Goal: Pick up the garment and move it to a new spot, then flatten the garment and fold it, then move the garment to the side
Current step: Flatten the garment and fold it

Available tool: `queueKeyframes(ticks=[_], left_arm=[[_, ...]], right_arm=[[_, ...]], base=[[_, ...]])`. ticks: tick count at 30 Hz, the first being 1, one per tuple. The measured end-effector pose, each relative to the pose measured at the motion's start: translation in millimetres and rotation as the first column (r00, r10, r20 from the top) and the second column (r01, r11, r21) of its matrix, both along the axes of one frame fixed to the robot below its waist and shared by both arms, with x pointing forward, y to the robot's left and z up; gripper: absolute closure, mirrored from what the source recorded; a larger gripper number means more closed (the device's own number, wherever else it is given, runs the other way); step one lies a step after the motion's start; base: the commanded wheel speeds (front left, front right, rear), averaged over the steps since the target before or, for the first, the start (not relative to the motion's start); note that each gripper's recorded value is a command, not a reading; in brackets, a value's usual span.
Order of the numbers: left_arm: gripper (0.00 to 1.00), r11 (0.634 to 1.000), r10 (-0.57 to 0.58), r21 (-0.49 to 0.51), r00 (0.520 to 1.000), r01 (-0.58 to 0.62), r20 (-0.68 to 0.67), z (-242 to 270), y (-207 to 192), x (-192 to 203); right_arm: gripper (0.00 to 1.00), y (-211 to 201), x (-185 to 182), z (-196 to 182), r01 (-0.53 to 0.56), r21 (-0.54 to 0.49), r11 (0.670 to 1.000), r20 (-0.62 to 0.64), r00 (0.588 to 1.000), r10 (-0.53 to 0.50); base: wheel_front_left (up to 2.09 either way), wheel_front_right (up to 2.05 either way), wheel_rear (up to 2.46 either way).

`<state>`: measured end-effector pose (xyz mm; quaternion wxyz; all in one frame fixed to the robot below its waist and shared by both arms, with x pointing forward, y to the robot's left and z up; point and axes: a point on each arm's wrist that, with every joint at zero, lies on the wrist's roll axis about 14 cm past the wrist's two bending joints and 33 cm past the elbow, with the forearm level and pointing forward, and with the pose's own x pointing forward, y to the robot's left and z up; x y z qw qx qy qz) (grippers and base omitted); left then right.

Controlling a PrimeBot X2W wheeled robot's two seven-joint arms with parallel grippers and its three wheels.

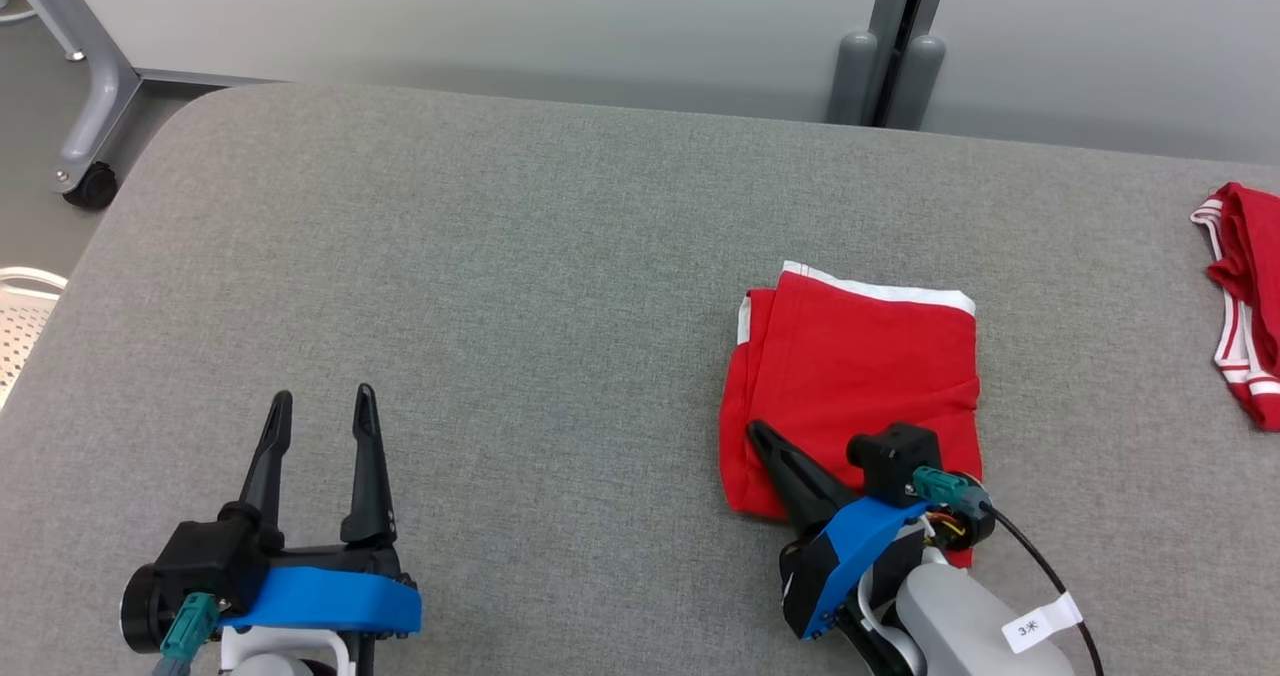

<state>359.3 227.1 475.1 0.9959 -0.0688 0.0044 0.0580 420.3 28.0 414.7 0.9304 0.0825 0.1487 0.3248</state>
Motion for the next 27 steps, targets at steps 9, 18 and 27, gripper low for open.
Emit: queueKeyframes(ticks=[9, 18, 27], left_arm=[[0.0, 1.0, -0.017, -0.006, 1.0, 0.017, 0.016, 4.2, -4.9, 6.3], [0.0, 0.996, -0.087, -0.003, 0.996, 0.087, 0.025, 5.4, -26.7, 22.3], [0.0, 0.985, -0.171, 0.006, 0.984, 0.171, 0.04, 9.5, -56.2, 37.2]], right_arm=[[1.0, 6.1, -5.6, 5.8, -0.02, 0.008, 1.0, 0.009, 1.0, 0.02], [1.0, -42.0, 9.6, 39.3, 0.108, 0.048, 0.993, 0.113, 0.987, -0.113], [0.0, -127.8, 7.8, 71.7, 0.315, 0.063, 0.947, 0.23, 0.919, -0.321]], base=[[0.0, 0.0, 0.0], [0.0, 0.0, 0.0], [0.0, 0.0, 0.0]])
